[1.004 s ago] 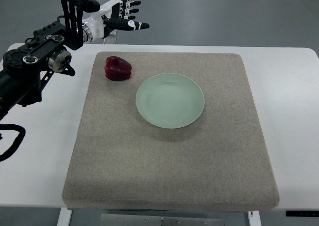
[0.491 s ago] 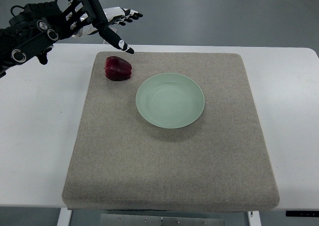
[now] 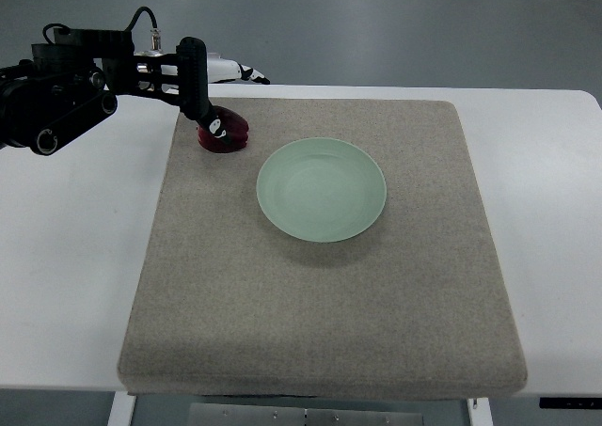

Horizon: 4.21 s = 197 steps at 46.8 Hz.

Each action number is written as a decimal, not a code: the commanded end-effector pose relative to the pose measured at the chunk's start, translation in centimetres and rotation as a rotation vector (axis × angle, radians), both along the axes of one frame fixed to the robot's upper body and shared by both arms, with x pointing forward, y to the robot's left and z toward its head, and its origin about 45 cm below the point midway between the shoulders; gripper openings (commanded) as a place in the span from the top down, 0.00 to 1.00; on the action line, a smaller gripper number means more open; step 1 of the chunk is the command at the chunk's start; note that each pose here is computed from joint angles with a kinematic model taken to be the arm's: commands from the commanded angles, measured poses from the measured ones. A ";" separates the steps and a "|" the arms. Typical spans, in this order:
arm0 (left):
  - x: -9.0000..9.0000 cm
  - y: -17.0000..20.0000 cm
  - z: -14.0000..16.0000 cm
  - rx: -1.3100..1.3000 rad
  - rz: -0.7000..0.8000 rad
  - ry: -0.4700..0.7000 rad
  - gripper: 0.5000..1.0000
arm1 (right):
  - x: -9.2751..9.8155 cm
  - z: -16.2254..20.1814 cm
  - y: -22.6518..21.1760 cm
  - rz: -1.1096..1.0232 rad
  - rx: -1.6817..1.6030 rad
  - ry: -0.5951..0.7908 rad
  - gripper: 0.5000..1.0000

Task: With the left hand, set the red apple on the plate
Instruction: 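Lower the left hand onto the red apple and close fingers around it, then carry the held apple with the left hand onto the green plate, then open the left hand fingers to release the apple on the plate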

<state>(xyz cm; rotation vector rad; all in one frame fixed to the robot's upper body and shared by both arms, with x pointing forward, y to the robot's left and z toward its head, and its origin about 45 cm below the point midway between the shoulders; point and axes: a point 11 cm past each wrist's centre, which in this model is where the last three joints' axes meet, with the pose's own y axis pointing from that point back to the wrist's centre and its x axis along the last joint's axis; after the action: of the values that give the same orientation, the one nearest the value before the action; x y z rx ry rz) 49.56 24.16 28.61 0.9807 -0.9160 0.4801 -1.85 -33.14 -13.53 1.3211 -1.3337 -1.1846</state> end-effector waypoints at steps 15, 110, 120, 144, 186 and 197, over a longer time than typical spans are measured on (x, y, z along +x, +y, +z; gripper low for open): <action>-0.2 0.9 -1.4 0.127 -0.034 -0.057 0.05 | 0.0 0.0 0.0 0.000 0.000 0.000 0.07; -0.3 1.7 -2.7 0.115 -0.002 -0.053 0.81 | 0.0 0.0 0.0 0.000 0.000 0.000 0.07; -0.1 -0.3 -1.1 0.036 -0.024 -0.075 0.80 | 0.0 0.0 0.0 0.000 0.000 0.000 0.07; -3.5 -7.5 0.1 -0.104 -0.222 -0.053 0.77 | 0.0 0.0 0.0 0.000 0.000 0.000 0.07; -5.6 -10.2 -3.1 -0.118 -0.288 0.040 0.54 | 0.0 0.0 0.0 0.000 0.000 0.000 0.07; -5.4 -9.9 -3.1 -0.118 -0.276 0.037 0.44 | 0.0 0.0 0.0 0.000 0.000 0.000 0.07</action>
<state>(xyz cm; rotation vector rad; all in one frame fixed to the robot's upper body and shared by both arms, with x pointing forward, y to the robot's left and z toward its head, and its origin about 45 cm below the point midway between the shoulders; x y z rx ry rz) 44.03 14.10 25.52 0.7371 -0.9628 0.2722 -1.85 -33.14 -13.53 1.3210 -1.3337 -1.1846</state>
